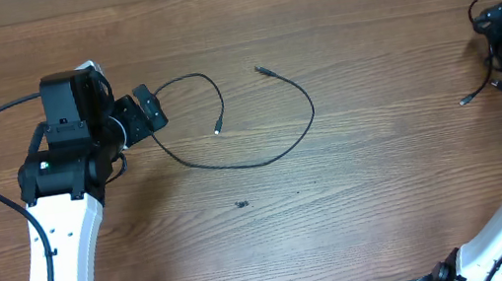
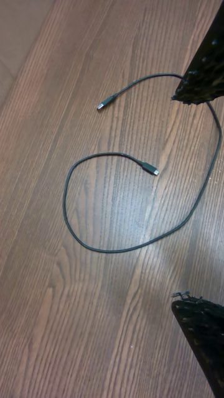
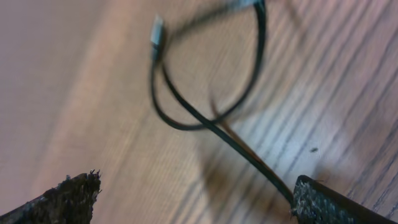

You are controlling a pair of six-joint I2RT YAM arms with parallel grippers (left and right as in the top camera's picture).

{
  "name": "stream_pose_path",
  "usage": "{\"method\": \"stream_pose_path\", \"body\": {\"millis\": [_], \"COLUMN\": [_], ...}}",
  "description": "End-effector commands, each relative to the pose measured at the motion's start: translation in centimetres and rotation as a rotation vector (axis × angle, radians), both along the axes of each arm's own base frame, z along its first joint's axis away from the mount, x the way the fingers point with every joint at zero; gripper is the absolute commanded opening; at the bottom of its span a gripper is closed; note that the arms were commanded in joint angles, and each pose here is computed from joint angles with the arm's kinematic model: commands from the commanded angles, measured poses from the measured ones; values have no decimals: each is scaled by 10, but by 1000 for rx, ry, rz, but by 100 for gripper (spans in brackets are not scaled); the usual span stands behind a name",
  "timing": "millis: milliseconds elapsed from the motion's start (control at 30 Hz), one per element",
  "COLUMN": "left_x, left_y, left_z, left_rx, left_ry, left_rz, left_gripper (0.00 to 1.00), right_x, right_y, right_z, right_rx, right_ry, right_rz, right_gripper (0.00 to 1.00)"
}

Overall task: Untangle cables
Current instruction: 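Carry the cable to the far right and lay it down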

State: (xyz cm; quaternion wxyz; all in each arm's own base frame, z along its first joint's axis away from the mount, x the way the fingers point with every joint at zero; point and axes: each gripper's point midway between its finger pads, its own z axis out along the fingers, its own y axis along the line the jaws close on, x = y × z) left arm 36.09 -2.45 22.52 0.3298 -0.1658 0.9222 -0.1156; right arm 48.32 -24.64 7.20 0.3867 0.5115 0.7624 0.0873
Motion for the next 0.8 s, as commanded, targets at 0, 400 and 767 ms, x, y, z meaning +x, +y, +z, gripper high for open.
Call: {"method": "stream_pose_path", "body": {"millis": [0, 400, 767], "left_x": [4, 4, 4], "left_y": [-2, -2, -2], "left_z": [7, 7, 7], "left_rx": [4, 4, 4], "left_ry": [-17, -17, -17], "left_rz": [-21, -21, -21], "left_gripper": [99, 100, 100], "right_x": [4, 9, 5], "right_y": [3, 7, -10], "right_z": [30, 27, -4], "right_rx": [-4, 121, 70], "right_ry": [-62, -117, -61], "right_rz": [9, -67, -134], "right_gripper": [100, 100, 100]}}
